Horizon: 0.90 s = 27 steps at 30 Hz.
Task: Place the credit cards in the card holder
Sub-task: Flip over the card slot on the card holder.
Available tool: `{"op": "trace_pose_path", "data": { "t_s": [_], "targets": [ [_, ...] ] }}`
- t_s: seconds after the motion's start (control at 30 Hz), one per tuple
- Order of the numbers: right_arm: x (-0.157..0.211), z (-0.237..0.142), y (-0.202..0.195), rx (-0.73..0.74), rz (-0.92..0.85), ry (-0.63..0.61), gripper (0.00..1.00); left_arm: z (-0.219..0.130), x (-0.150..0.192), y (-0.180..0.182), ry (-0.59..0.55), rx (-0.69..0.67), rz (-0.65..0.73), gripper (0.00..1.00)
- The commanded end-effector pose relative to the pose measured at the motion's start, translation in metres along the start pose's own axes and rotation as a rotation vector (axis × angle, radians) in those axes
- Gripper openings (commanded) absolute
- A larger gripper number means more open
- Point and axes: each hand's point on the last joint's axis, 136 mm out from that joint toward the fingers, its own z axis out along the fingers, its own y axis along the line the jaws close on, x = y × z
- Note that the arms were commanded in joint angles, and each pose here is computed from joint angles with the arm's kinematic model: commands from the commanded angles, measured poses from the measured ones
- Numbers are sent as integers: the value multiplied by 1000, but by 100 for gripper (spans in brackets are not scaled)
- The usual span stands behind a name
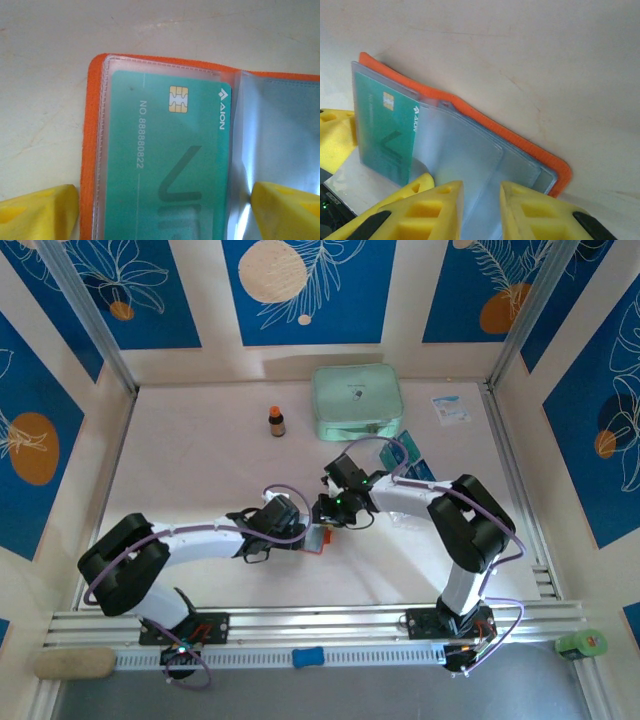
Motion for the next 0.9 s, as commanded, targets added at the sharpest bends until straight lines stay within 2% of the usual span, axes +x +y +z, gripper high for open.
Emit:
{"op": "trace_pose_path", "data": {
  "t_s": [0.0, 0.33, 0.87],
  "targets": [
    [4, 9, -5, 9, 27, 18, 26, 5, 16, 1, 39, 12, 16, 89],
    [-1, 19, -7, 8, 28, 38, 26, 5, 17, 1, 37, 16, 10, 89],
    [-7, 16, 13, -138, 60, 59, 25, 4, 15, 0, 29, 21, 6, 89]
  ]
}}
